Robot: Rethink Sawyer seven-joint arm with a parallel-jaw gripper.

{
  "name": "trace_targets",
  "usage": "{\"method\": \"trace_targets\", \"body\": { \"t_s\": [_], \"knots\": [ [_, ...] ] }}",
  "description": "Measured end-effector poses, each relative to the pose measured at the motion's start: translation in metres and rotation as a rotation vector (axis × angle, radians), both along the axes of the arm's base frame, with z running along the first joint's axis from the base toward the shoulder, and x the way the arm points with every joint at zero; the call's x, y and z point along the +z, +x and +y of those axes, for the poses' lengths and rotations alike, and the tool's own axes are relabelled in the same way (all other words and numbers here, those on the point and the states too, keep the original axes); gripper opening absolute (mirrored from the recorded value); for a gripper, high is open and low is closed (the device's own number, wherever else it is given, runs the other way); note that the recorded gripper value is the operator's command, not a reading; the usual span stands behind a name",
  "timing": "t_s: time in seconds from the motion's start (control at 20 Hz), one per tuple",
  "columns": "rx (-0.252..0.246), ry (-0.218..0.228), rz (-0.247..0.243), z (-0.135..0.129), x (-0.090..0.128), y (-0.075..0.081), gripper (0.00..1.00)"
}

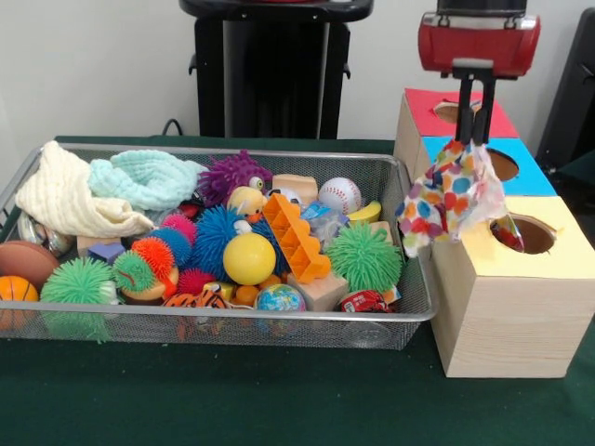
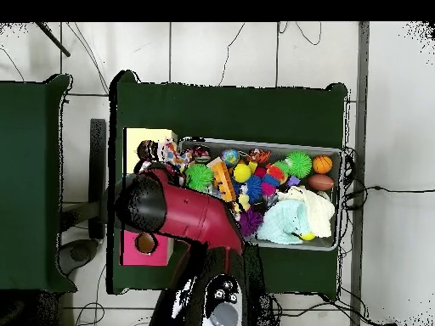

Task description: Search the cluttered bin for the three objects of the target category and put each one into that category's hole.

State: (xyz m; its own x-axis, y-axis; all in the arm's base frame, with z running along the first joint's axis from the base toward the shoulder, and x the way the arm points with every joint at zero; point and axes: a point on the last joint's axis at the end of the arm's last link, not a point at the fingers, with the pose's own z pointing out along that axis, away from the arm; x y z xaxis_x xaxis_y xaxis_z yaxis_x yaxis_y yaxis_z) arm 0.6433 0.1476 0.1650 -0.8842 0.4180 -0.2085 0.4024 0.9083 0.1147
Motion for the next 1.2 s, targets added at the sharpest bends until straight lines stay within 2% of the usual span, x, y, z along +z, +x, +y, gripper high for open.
{"method": "trace_targets", "body": {
  "t_s": [0.3,0.5,0.85,1.2],
  "knots": [
    [0.019,-0.016,0.008,0.008,0.020,-0.002,0.00],
    [0.013,-0.016,-0.002,0.008,0.027,0.000,0.00],
    [-0.023,0.006,-0.009,0.008,0.026,0.004,0.00],
    [-0.069,0.012,-0.048,0.011,0.014,0.008,0.00]
  ]
}}
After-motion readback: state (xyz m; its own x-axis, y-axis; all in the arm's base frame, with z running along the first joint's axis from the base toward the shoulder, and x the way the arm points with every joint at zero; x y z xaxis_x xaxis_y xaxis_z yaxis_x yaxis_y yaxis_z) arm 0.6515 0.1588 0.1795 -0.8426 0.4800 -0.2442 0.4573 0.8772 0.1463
